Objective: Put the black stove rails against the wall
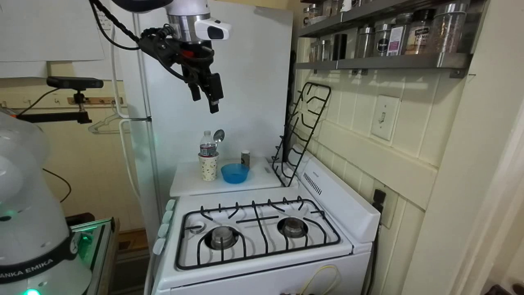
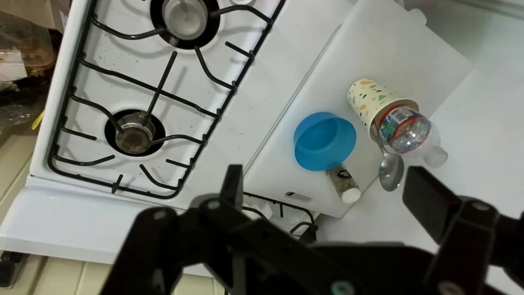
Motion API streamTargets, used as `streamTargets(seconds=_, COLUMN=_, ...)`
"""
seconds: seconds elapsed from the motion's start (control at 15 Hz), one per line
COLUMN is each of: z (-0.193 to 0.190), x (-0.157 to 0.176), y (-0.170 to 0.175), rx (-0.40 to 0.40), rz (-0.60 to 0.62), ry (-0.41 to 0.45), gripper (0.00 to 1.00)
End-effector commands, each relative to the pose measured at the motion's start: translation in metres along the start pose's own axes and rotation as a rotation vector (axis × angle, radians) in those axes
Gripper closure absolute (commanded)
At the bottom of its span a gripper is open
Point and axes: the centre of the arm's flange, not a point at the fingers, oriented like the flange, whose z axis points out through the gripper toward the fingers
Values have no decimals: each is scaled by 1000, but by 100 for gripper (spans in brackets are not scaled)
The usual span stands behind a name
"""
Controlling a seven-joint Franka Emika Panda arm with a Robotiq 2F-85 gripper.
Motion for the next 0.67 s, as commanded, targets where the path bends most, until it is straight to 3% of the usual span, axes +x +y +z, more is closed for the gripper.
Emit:
streamTargets(seconds=0.0, z=0, x=0, y=0, rx=0, rz=0, ry=0, gripper=0)
streamTargets(seconds=0.13, z=17, x=10, y=11, rx=-57, rz=17, ry=-8, gripper=0)
streamTargets(seconds=0.4, z=69, x=33, y=56, rx=-75, rz=123, ry=3, gripper=0)
streamTargets(seconds=0.6, z=113, x=45, y=84, rx=-90, rz=241, ry=-35, gripper=0)
